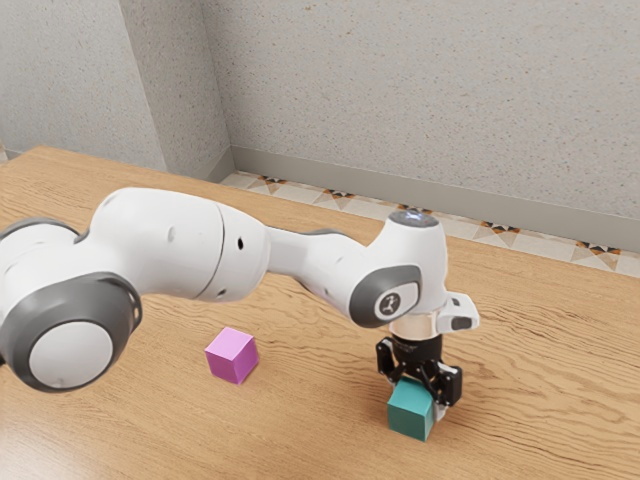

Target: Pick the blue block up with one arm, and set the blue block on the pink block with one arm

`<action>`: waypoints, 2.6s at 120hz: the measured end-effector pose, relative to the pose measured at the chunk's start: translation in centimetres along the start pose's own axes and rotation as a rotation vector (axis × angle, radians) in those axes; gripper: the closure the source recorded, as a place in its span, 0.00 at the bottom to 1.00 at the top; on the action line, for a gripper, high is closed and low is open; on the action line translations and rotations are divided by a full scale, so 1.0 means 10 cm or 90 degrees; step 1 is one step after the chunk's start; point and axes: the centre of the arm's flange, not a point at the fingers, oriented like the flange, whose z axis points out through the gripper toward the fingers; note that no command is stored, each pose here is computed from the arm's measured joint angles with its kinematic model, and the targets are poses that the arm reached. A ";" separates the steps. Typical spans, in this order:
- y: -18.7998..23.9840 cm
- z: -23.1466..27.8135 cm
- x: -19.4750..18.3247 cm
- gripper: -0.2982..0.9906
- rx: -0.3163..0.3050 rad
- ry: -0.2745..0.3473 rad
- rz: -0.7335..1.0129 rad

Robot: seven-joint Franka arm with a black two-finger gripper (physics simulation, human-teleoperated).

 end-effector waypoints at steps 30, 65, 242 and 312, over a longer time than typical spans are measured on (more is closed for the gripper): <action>0.04 0.00 -0.03 0.37 -0.004 -0.002 -0.014; 0.13 -0.21 -0.23 0.43 0.012 0.001 0.007; -2.83 -1.21 -1.26 0.44 -0.006 -0.151 0.044; -2.94 -1.13 -1.02 0.45 0.000 -0.126 -0.045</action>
